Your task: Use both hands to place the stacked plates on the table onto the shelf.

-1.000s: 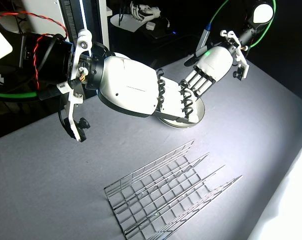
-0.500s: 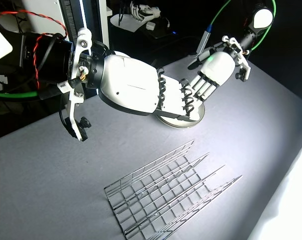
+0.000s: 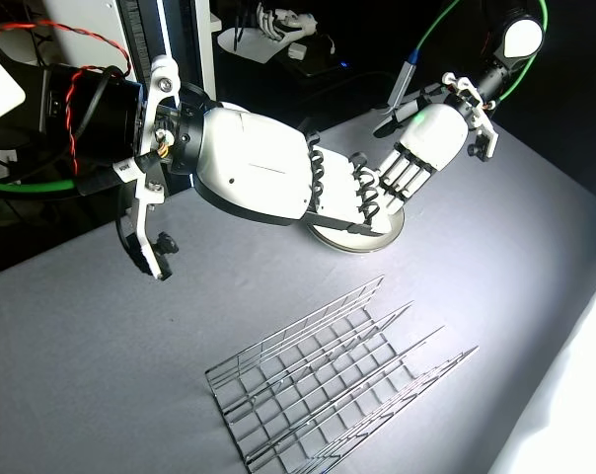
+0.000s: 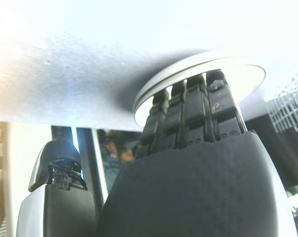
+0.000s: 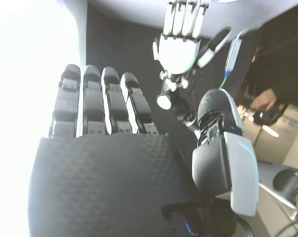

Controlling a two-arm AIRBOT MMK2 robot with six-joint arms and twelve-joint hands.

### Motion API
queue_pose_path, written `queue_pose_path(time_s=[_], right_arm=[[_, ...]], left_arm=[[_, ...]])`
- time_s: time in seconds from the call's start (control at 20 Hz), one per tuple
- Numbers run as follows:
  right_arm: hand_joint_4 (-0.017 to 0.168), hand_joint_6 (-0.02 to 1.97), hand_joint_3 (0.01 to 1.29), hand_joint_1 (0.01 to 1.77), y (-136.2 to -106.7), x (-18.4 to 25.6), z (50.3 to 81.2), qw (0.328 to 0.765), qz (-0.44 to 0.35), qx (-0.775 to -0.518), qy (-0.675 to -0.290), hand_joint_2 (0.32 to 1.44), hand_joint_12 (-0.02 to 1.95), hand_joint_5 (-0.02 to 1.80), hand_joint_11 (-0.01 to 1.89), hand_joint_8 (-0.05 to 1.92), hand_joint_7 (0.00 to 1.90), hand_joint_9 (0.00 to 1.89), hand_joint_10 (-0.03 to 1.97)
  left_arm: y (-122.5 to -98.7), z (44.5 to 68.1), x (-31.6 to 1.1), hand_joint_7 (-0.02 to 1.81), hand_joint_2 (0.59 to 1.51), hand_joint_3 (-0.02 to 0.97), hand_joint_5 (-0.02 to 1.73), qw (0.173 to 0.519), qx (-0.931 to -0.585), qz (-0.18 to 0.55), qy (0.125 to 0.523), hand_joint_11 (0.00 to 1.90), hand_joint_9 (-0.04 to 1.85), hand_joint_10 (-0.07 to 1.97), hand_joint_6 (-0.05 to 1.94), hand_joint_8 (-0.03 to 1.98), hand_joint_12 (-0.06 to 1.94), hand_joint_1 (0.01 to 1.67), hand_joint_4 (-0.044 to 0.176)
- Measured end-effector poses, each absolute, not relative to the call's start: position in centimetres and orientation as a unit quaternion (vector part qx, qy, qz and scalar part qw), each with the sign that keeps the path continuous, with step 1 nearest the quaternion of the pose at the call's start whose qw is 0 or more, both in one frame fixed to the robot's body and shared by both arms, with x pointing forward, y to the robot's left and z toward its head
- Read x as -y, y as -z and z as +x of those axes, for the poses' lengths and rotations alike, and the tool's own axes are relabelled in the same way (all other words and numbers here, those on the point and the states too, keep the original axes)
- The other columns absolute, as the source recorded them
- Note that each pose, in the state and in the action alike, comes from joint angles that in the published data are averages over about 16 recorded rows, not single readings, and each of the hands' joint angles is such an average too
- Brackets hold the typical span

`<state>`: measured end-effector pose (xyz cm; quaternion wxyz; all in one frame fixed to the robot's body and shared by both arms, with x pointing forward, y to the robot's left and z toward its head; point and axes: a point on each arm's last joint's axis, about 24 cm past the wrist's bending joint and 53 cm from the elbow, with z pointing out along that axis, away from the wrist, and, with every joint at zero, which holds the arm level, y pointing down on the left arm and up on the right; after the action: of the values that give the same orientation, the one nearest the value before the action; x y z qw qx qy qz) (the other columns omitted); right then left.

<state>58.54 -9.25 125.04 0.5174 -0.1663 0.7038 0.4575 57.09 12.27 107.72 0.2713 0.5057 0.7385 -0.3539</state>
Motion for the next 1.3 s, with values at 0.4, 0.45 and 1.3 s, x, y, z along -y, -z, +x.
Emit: queue_pose_path(time_s=[0.4, 0.45, 1.3], right_arm=[[0.002, 0.03, 0.01, 0.02, -124.9, 8.8, 58.2, 0.515, -0.184, -0.696, -0.465, 1.22, 0.01, 0.02, 0.02, 0.02, 0.01, 0.01, 0.02], [0.003, 0.03, 0.01, 0.02, -124.9, 8.8, 58.2, 0.515, -0.187, -0.695, -0.466, 1.22, 0.01, 0.02, 0.02, 0.02, 0.01, 0.01, 0.02], [0.006, 0.03, 0.01, 0.02, -124.4, 9.2, 56.9, 0.501, -0.249, -0.663, -0.498, 1.22, 0.01, 0.02, 0.02, 0.02, 0.01, 0.01, 0.02]], left_arm=[[-107.0, 56.7, -12.7, 0.01, 1.11, 0.021, 0.01, 0.26, -0.739, 0.513, 0.349, 0.01, 0.02, 0.01, -0.01, -0.01, -0.02, 0.02, -0.001], [-106.9, 56.7, -12.7, 0.01, 1.108, 0.021, 0.01, 0.259, -0.74, 0.514, 0.348, 0.01, 0.02, 0.01, -0.01, -0.01, -0.02, 0.02, -0.001], [-105.2, 55.7, -11.0, -0.01, 1.099, 0.021, -0.01, 0.254, -0.735, 0.522, 0.351, 0.01, 0.0, 0.0, -0.03, -0.02, 0.0, 0.02, -0.005]])
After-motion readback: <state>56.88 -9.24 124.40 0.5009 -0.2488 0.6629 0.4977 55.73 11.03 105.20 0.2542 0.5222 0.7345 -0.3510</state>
